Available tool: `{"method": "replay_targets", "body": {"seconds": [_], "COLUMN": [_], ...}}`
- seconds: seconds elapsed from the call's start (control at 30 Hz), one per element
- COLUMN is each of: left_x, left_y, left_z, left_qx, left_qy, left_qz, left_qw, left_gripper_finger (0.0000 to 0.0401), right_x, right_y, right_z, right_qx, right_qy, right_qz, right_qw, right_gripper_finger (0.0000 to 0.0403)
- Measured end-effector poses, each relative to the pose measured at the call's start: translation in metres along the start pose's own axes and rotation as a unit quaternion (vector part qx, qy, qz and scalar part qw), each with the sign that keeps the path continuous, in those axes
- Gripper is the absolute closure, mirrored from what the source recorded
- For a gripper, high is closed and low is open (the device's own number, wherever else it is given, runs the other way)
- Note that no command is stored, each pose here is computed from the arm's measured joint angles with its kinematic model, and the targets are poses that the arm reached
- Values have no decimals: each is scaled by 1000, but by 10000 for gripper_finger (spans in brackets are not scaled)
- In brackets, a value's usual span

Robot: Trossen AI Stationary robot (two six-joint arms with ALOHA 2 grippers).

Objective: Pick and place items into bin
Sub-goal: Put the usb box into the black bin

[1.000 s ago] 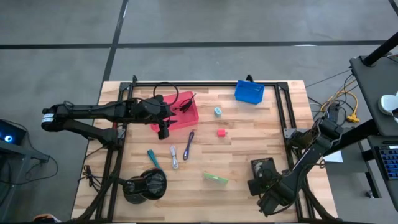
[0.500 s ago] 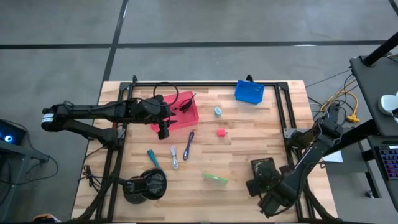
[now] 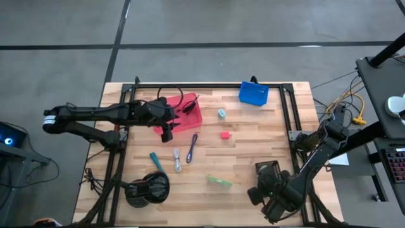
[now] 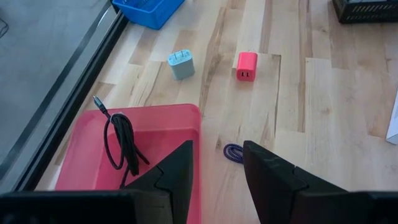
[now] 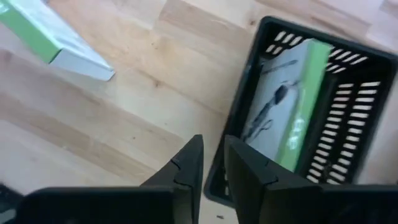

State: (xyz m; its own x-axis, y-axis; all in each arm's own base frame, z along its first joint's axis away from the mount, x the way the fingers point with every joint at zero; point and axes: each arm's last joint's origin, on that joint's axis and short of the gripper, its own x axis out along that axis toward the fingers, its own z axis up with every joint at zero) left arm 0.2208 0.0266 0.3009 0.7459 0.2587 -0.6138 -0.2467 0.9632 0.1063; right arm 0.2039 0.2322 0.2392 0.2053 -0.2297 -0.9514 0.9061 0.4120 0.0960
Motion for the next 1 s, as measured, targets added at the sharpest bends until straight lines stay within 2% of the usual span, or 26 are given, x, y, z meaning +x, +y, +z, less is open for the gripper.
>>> {"method": "replay_targets", "body": {"seconds": [0.23,0.63,0.87,1.0], "left_x": [8,9,9,9], "left_y": [-1,-2,-2,-2], "left_z": [-1,-1,-1,0], "left_qx": [4,4,4,4], "left_qy": [15,17,17,15], "left_qz": [0,0,0,0], "left_qw": [1000,1000,1000,1000], "left_gripper_finger": [277,277,277,277], "right_x": [1,5,5,6], "right_y": [5,4,22,33], "right_z": [-1,-1,3,10], "right_qx": [-37,-46,-127,-165], "right_qy": [5,-8,-77,-92], "right_qz": [25,28,119,143], "right_qw": [999,999,982,972], "right_gripper_finger": [370,376,376,366]}}
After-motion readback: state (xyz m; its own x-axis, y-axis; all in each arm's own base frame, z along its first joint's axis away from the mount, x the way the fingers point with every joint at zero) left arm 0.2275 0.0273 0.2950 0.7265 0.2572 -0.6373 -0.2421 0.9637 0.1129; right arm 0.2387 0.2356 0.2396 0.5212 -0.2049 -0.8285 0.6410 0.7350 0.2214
